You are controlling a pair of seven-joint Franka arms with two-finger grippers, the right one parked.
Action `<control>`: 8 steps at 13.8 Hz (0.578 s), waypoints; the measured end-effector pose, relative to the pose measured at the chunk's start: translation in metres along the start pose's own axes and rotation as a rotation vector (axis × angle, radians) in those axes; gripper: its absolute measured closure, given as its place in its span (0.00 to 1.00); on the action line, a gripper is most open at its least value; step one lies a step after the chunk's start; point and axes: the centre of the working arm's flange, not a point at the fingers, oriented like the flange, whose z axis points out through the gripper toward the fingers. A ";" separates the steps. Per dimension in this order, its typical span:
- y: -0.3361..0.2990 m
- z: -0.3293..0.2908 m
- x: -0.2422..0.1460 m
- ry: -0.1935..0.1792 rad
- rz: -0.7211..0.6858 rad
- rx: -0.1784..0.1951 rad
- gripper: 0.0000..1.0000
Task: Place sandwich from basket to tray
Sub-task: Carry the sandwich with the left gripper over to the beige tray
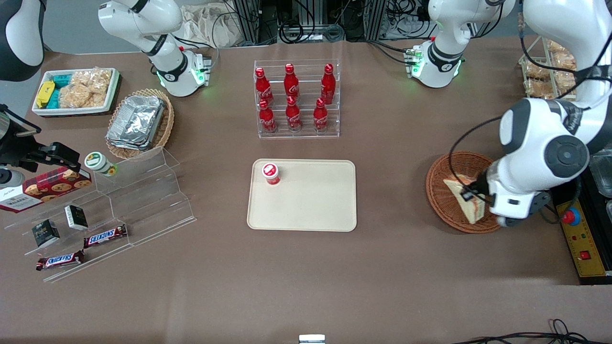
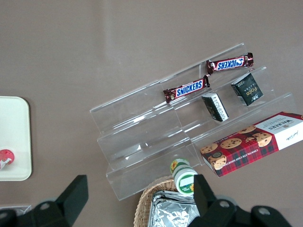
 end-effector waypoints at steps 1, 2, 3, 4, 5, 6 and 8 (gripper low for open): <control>0.027 -0.015 -0.017 0.006 0.081 -0.009 0.81; 0.052 -0.023 -0.034 0.011 0.136 -0.017 0.81; 0.074 -0.024 -0.051 0.007 0.179 -0.026 0.81; 0.096 -0.017 -0.068 -0.011 0.212 -0.035 0.81; 0.117 -0.005 -0.083 -0.031 0.237 -0.044 0.81; 0.140 0.010 -0.097 -0.040 0.252 -0.053 0.81; 0.187 0.052 -0.123 -0.037 0.241 -0.080 0.81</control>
